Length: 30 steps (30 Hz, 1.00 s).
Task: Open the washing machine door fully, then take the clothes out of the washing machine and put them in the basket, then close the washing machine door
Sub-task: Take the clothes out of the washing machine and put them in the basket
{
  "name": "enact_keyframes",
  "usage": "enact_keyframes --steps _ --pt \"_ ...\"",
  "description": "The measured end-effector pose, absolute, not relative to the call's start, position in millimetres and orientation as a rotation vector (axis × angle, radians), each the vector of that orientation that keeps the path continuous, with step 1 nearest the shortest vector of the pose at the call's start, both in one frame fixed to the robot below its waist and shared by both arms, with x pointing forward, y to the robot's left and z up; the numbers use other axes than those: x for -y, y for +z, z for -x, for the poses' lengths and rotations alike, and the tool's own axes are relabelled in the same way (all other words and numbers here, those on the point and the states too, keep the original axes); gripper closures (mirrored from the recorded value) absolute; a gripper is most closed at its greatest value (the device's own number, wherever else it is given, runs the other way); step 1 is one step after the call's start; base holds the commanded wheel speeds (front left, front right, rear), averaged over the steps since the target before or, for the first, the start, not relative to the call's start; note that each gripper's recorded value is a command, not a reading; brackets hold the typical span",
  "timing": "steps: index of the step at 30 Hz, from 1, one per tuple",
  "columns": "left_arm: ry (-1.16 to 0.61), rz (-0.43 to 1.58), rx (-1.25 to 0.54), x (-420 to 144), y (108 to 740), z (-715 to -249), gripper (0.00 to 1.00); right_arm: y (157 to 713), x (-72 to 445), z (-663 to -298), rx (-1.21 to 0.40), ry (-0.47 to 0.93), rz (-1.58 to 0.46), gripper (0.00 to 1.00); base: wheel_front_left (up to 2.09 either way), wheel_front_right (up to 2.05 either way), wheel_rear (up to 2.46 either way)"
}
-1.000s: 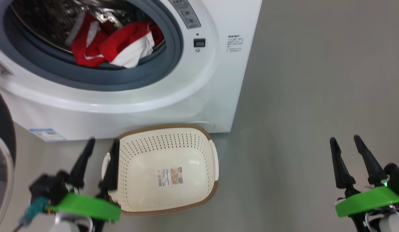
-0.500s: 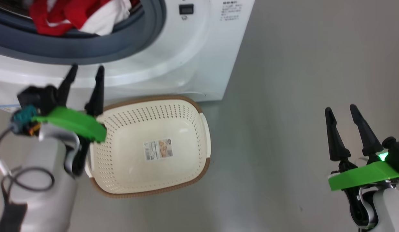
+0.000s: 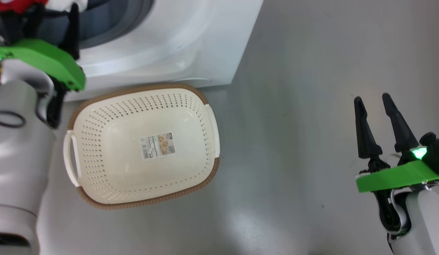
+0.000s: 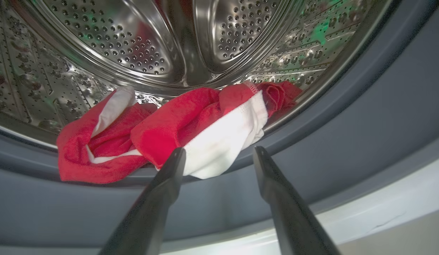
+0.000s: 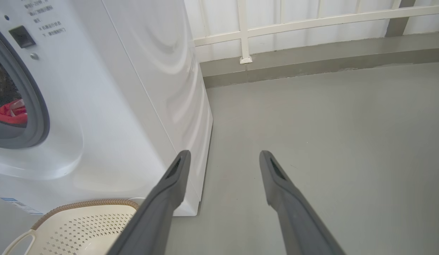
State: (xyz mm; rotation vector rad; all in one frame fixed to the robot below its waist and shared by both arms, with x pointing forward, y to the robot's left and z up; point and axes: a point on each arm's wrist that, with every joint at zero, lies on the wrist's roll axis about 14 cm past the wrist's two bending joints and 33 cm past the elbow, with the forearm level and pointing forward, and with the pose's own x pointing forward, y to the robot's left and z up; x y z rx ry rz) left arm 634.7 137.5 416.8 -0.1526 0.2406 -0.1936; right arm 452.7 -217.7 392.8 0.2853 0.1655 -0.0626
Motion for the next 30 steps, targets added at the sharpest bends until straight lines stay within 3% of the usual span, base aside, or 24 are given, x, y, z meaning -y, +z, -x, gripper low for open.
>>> enact_keyframes --steps 24,25,26,28,29,30 --pt "-0.216 0.035 -0.372 -130.5 357.1 -689.8 0.00 365.1 234.8 -457.5 -0.216 -0.126 -0.266 0.00 0.00 0.00 0.00" --pt "-0.217 0.035 -0.373 -129.9 356.6 -690.0 0.16 365.2 235.6 -457.1 -0.216 -0.128 -0.265 0.00 0.00 0.00 0.00" --pt "-0.216 0.034 -0.373 -130.3 356.5 -690.2 0.16 365.4 236.0 -456.9 -0.215 -0.129 -0.264 0.00 0.00 0.00 0.00" --pt "-0.215 0.030 -0.373 -130.5 357.6 -689.9 0.59 366.8 236.0 -456.9 -0.212 -0.129 -0.265 0.00 0.00 0.00 0.00" --pt "-0.215 0.028 -0.372 -130.7 358.8 -689.8 0.91 367.7 235.8 -457.1 -0.210 -0.128 -0.265 0.00 0.00 0.00 0.00" --pt "-0.215 0.027 -0.370 -130.8 360.1 -689.7 1.00 368.5 235.7 -457.2 -0.208 -0.128 -0.265 0.00 0.00 0.00 0.00"
